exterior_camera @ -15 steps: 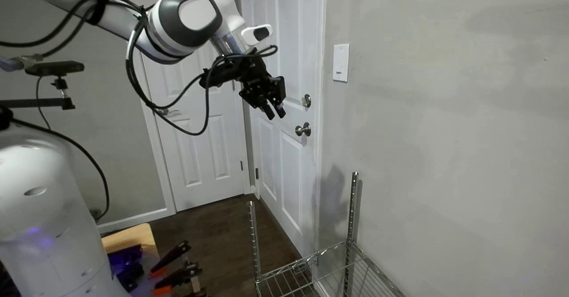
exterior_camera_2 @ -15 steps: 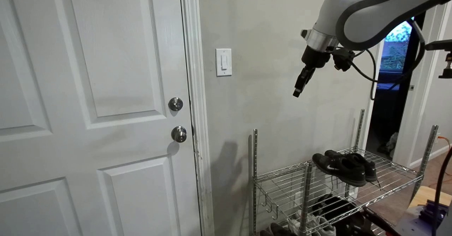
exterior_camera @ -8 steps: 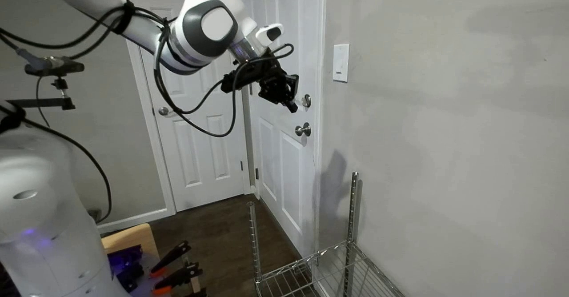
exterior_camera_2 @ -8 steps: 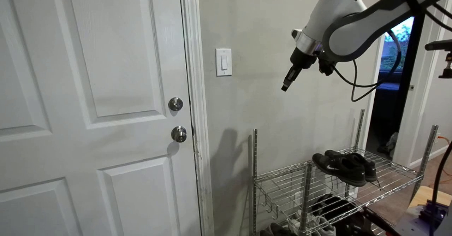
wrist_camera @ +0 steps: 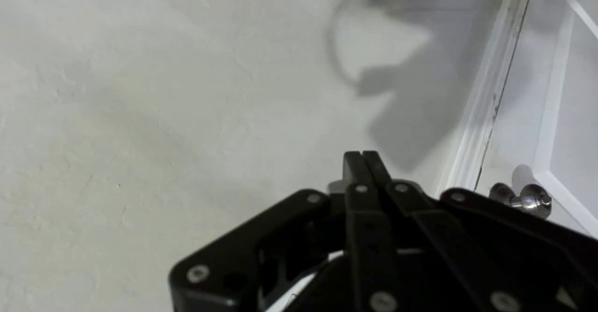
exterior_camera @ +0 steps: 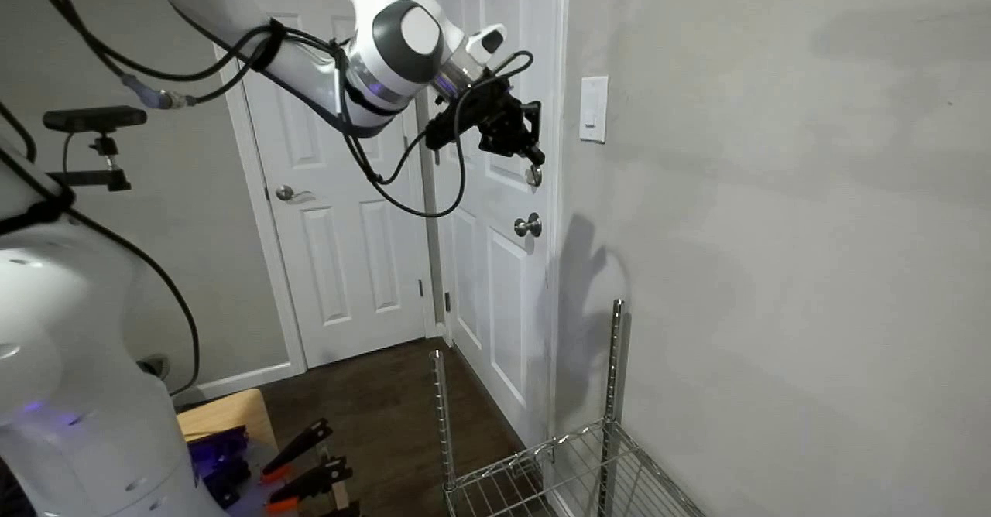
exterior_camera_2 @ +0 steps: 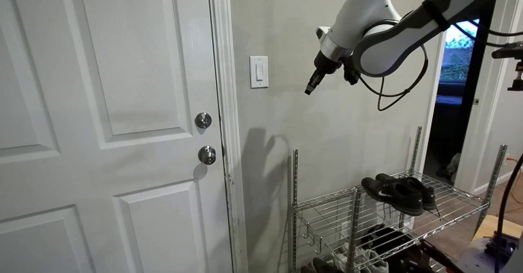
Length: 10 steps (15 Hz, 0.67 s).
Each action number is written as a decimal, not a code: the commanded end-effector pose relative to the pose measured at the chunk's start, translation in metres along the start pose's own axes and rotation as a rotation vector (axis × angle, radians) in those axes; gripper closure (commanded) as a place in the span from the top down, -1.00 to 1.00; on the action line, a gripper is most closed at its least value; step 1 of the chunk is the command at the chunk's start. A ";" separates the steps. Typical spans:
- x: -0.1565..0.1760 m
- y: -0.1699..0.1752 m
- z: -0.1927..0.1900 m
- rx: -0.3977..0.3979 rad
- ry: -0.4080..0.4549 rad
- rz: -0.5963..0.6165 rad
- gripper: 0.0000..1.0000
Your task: Flip the switch
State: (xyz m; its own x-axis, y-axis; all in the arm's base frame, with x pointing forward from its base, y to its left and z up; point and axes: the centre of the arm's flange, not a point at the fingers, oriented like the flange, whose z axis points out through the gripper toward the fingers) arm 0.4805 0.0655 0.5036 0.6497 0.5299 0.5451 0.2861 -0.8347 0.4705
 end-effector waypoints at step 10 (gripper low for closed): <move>0.064 -0.010 0.015 -0.032 0.194 0.074 -0.93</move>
State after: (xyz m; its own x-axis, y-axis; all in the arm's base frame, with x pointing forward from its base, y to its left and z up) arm 0.5132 0.0965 0.5283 0.5498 0.4972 0.6712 0.2214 -0.8616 0.4568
